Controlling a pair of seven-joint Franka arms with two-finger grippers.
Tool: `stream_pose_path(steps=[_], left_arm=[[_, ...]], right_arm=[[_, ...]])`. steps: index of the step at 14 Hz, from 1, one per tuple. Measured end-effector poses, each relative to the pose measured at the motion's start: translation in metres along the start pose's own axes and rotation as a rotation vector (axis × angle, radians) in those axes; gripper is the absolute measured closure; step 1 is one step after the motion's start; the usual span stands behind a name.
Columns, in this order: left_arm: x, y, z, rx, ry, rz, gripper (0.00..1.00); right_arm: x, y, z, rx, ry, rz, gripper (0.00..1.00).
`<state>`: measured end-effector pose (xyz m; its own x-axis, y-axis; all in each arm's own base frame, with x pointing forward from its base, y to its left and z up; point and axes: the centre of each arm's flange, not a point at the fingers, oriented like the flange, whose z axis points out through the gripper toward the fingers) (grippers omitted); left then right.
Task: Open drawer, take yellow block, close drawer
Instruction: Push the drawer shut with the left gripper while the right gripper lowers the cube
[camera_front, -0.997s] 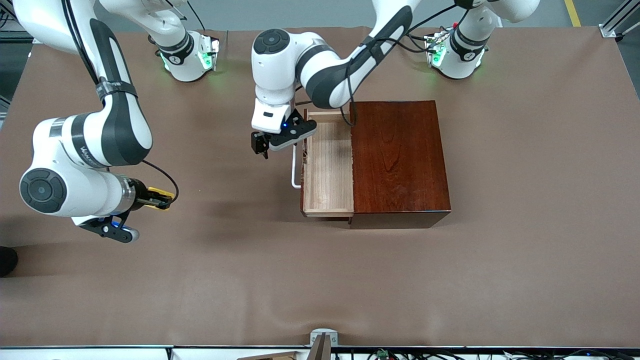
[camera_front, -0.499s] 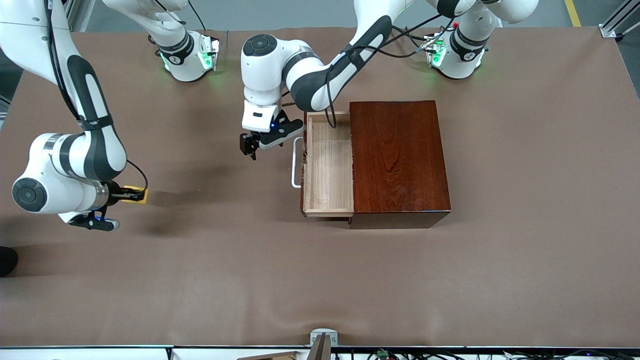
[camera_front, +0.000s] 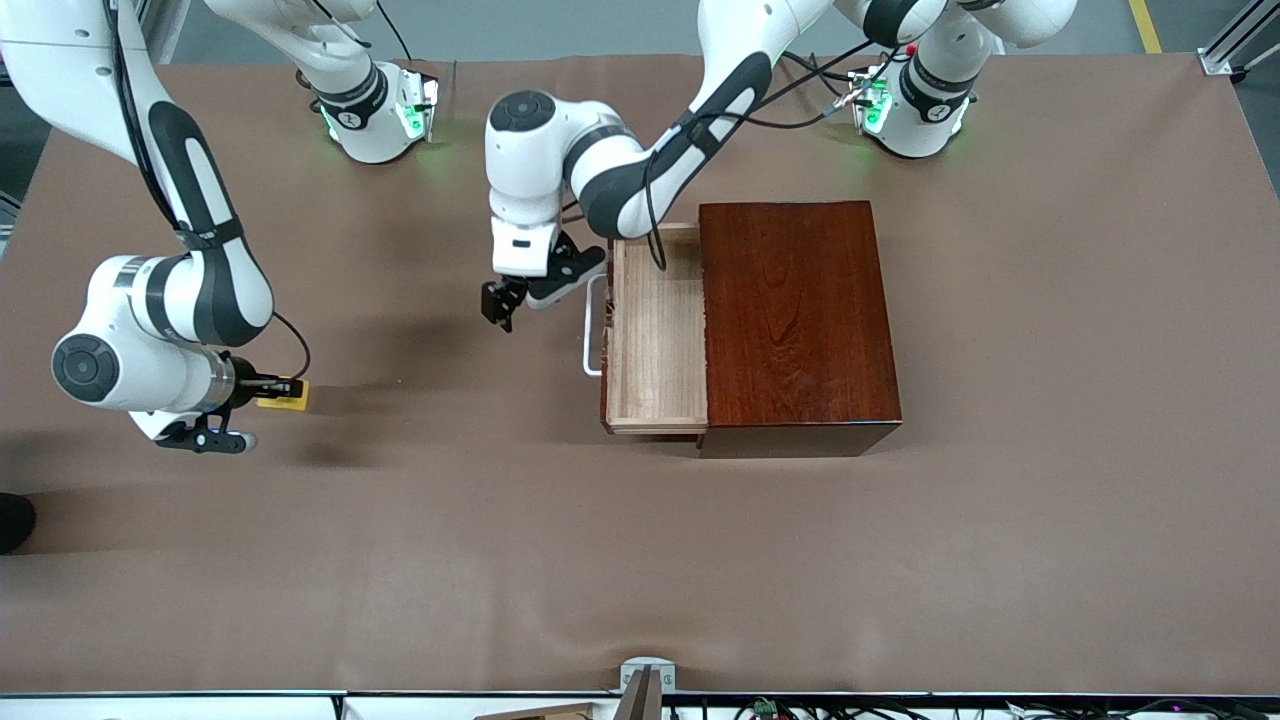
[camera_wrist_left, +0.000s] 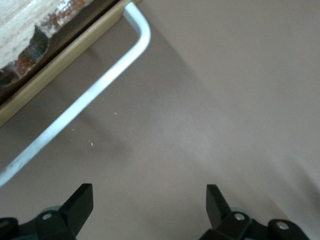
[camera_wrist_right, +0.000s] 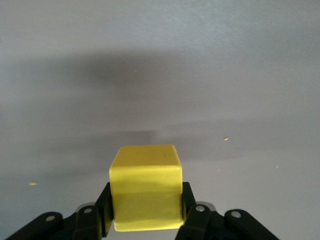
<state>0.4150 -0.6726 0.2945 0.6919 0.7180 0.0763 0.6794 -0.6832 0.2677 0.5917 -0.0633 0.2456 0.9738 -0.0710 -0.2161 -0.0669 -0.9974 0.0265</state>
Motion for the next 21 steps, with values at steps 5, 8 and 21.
stream_pose_path(steps=[5, 8, 21], left_arm=[[0.008, -0.005, 0.022, 0.028, 0.024, -0.023, 0.00], [0.018, -0.006, 0.023, 0.060, 0.050, -0.040, 0.00], [0.093, -0.012, 0.017, 0.279, 0.177, -0.153, 0.07]], right_arm=[[-0.007, 0.024, 0.025, 0.003, 0.067, -0.012, 0.44], [-0.013, 0.020, 0.044, 0.004, 0.073, -0.017, 0.44], [-0.011, 0.014, 0.027, 0.010, 0.008, -0.028, 0.00]])
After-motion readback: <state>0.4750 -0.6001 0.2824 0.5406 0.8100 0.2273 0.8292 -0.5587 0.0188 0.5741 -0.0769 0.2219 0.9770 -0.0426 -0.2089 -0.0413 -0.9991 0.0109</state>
